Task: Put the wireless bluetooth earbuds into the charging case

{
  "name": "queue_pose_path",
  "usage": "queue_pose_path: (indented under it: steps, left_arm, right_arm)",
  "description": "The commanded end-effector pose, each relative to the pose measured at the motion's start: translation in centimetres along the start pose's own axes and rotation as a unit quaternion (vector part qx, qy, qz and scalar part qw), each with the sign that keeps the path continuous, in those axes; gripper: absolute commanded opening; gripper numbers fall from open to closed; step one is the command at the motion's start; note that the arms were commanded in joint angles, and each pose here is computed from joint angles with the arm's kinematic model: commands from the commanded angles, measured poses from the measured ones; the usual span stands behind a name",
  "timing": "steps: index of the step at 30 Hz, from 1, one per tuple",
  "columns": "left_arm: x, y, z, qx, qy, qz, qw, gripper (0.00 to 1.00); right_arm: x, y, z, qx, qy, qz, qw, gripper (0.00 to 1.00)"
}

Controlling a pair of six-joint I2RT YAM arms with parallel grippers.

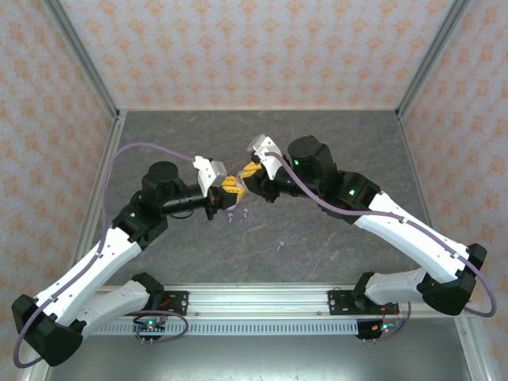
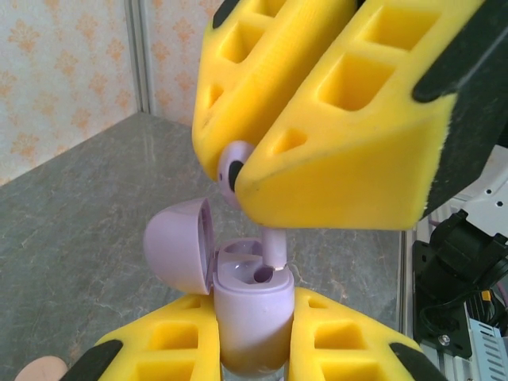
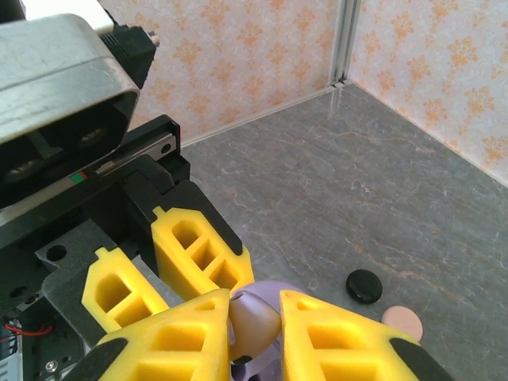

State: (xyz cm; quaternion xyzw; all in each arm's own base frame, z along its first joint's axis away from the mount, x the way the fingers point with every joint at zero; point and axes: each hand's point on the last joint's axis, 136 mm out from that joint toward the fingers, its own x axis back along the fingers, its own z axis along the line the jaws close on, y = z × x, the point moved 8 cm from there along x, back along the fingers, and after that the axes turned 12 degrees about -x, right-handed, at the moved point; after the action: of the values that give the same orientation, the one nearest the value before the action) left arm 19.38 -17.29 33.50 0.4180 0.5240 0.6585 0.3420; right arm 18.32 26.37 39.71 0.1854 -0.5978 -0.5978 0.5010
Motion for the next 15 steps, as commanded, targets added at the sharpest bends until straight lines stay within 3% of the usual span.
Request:
queue_pose_path:
  steps: [1,15]
  left_arm:
    - [0.6,1.9,-0.3,-0.019,-0.008,-0.028,0.999,0.00]
    - [0.5,1.9,-0.3,-0.019,-0.007,-0.029,0.999,0.00]
  right_arm:
    - [-0.1,0.2,0.0,0.014,-0.009,-0.007,1.000,0.19]
    - [-0.5,-1.2,-0.4,0.016,-0.015,0.019,1.000,0.19]
